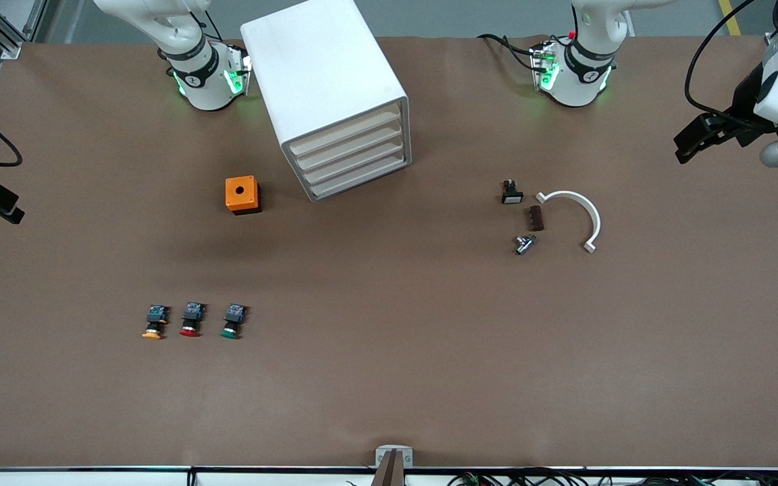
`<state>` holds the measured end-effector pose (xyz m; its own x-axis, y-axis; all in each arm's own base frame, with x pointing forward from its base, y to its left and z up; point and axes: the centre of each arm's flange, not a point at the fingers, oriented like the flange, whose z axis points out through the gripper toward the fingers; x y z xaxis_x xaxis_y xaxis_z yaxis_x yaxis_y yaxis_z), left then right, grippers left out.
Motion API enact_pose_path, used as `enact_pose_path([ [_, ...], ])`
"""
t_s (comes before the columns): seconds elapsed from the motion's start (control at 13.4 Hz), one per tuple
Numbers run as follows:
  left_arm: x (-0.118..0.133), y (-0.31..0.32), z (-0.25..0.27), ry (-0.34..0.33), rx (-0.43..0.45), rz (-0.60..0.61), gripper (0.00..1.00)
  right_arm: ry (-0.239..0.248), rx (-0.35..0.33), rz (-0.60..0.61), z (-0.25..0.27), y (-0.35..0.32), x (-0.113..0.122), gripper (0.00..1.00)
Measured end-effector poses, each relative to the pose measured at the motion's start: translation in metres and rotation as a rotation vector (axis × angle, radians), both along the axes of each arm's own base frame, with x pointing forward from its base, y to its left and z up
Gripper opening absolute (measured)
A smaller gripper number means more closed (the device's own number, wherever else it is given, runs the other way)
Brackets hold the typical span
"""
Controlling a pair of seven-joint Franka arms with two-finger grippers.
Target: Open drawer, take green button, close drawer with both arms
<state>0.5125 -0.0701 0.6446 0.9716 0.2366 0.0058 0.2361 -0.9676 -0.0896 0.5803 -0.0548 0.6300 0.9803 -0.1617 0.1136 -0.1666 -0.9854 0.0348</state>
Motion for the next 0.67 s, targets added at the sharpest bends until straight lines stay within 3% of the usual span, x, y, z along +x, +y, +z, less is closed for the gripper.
enact_pose_path([
  [0.67, -0.004, 0.015, 0.008, -0.014, -0.033, 0.036, 1.0, 0.0, 0.0, 0.001, 0.0, 0.0, 0.0, 1.0],
])
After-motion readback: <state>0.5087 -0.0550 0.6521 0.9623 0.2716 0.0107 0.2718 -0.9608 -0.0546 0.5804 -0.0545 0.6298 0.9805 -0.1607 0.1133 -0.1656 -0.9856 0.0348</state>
